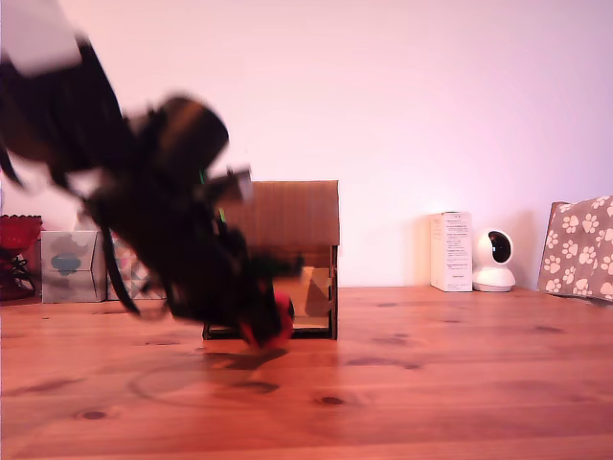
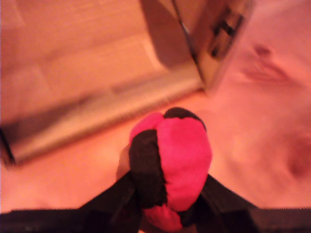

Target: Drop the footbag into the cardboard dice tower

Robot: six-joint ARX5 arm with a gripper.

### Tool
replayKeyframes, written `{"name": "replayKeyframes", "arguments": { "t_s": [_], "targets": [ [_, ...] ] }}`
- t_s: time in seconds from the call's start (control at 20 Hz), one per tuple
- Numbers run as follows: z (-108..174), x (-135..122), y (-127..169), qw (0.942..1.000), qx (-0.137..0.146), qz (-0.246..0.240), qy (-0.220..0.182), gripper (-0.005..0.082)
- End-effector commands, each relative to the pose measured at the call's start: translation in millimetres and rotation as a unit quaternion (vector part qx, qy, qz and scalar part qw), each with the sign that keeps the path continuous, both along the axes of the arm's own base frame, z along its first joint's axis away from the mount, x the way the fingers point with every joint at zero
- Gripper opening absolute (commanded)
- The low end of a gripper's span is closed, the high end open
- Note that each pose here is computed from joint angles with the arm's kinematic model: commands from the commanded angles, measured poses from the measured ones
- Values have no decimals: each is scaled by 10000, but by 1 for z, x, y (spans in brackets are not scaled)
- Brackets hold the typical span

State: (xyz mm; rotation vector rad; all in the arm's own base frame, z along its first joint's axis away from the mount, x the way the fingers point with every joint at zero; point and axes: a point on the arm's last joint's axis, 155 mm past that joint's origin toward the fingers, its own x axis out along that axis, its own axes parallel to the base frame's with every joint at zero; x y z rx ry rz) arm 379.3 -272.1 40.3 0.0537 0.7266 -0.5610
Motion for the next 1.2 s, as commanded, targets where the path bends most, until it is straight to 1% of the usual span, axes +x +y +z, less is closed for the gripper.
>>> {"name": "replayKeyframes", "arguments": {
  "t_s": [0.0, 0.15, 0.25, 0.35, 0.45, 0.55, 0.6, 0.65, 0.75, 0.85, 0.9, 0.95, 1.0, 1.15],
  "targets": [
    [18, -10, 3, 10000, -60, -28, 14, 195],
    [47, -24, 9, 9999, -152, -13, 75, 195],
    [62, -36, 15, 9997, -173, -23, 151, 196],
    [80, -47, 23, 9997, -182, -26, 134, 196],
    [104, -54, 28, 9996, -278, -54, -60, 196],
    [131, -54, 30, 9981, -412, -92, -440, 196],
    [143, -52, 30, 9966, -445, -108, -680, 196],
    [155, -47, 30, 9945, -536, -94, -899, 196],
    [176, -37, 27, 9882, -676, -143, -1365, 196],
    [198, -26, 21, 9786, -873, -177, -1857, 196],
    [207, -21, 20, 9735, -965, -170, -2065, 196],
    [214, -15, 19, 9697, -1049, -134, -2202, 196],
    [216, -8, 20, 9690, -1060, -89, -2228, 196],
    [212, 18, 19, 9731, -1017, -80, -2065, 196]
  ]
}}
